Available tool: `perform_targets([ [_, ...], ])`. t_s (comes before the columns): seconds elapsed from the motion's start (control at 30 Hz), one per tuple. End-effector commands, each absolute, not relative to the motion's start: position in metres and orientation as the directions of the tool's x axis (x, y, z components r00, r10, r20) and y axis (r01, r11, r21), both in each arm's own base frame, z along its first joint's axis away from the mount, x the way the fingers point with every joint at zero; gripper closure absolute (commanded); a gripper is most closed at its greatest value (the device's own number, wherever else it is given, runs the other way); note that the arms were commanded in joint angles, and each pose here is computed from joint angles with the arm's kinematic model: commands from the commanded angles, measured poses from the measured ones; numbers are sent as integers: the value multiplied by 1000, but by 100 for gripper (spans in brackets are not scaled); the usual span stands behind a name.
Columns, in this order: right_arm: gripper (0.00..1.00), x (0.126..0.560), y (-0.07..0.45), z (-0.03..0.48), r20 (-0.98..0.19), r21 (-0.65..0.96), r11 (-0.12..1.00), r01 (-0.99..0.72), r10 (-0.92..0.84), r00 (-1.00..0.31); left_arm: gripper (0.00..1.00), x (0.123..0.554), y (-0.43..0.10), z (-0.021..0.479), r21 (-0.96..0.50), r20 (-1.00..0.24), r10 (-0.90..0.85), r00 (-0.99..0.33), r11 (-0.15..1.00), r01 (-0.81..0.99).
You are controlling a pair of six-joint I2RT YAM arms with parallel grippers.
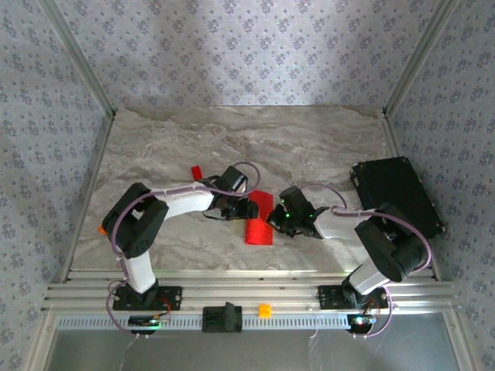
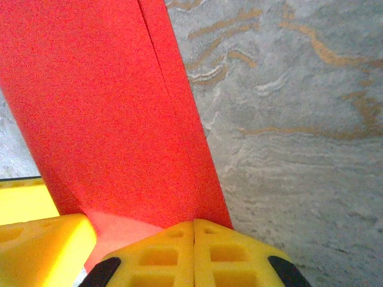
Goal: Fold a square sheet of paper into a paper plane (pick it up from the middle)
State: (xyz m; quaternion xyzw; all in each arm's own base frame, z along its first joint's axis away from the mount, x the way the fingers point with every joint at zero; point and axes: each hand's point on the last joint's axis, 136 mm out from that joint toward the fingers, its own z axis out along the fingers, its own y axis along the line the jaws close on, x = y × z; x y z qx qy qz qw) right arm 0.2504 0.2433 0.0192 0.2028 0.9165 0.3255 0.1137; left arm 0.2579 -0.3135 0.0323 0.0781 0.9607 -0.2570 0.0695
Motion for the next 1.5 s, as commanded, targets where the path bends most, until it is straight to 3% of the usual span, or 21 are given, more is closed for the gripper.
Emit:
perform_targets([
  [0.0,91,240,225,0,-60,581,739,340,456,-888,47,260,-317,30,-462,-180,135,-974,863,205],
  [0.13,86,250,233,16,-89,633,723,278,424,-901,49,260,-309,23,-420,-179,127,-976,887,193],
  [0.23,76,260,238,42,-168,679,714,171,378,-911,49,260,-306,19,-401,-170,125,-977,897,185],
  [0.33,67,259,219,52,-232,604,782,154,357,-905,49,261,-304,17,-392,-170,119,-978,903,178],
  [0.43,67,252,194,50,-222,548,811,204,376,-900,50,261,-303,16,-387,-169,118,-979,905,176],
  [0.8,67,244,137,49,-226,598,734,323,541,-810,50,261,-302,13,-361,-164,136,-977,914,188],
  [1.47,59,246,148,51,-228,615,740,272,497,-837,48,258,-294,0,-288,-116,166,-979,938,193],
])
